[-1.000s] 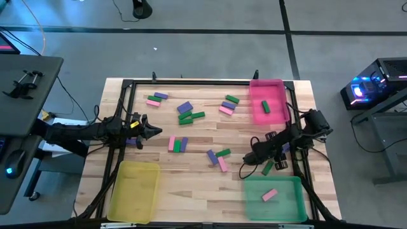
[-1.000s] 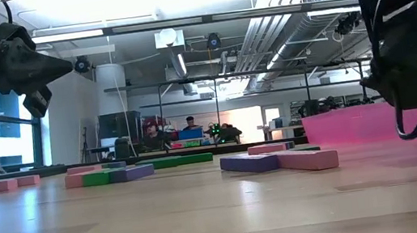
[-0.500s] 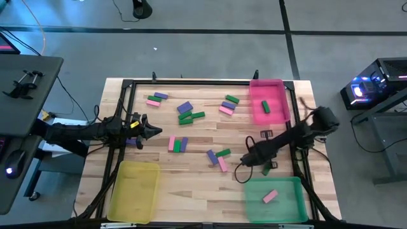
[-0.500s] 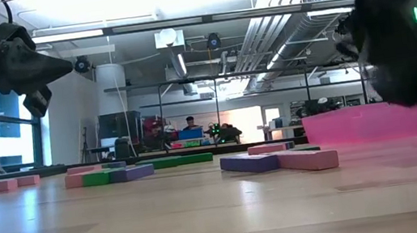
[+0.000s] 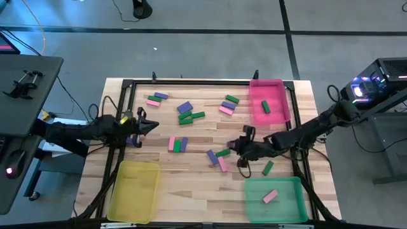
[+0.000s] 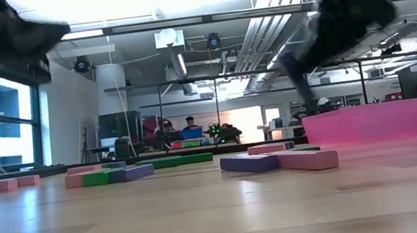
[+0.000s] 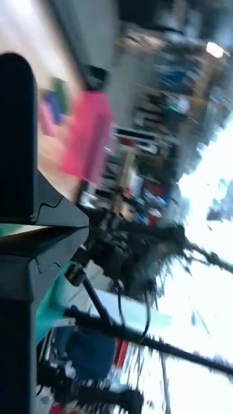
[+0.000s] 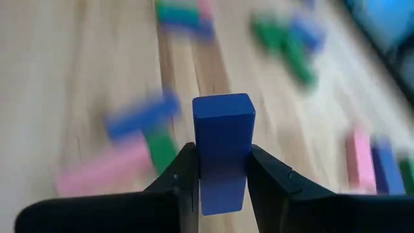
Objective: Sort blocks
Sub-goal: Put the blue block into the yellow bin
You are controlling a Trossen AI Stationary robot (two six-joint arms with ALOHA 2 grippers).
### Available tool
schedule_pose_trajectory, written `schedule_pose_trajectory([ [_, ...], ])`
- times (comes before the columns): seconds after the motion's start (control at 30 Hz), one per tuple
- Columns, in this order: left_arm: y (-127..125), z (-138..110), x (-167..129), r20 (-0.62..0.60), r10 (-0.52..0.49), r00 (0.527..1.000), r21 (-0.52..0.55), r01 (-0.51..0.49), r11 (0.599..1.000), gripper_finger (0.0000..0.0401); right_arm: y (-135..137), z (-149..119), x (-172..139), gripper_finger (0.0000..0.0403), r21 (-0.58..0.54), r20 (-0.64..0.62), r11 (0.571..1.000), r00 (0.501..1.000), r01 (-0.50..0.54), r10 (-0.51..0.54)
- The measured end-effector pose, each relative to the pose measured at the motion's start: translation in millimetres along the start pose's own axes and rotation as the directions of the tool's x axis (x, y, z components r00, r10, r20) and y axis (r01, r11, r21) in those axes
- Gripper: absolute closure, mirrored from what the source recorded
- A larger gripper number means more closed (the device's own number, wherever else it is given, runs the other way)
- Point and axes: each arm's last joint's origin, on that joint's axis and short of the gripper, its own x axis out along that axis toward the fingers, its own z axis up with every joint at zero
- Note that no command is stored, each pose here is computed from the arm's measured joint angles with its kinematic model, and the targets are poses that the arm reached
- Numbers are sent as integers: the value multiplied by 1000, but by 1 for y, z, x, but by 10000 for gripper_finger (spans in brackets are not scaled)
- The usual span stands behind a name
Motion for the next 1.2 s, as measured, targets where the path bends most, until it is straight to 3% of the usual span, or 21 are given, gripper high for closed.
schedule_pose_trajectory([
  [0.2,-13,6,8,74,-101,992,196,85,977,401,4,1,6,332,17,371,999,928,-27,19],
  [0.4,-24,4,31,-27,-38,999,258,44,965,401,2,-8,2,332,57,575,993,817,-102,50],
  [0.67,-45,7,95,-198,17,980,314,47,948,401,4,-7,-1,332,34,608,990,789,-140,91],
  [0.83,-55,-11,132,-305,24,952,404,107,908,390,10,-6,-5,332,15,625,985,771,-172,125],
  [1.2,-68,-51,198,-416,56,908,332,94,939,257,20,-8,-13,332,17,629,984,767,-178,127],
])
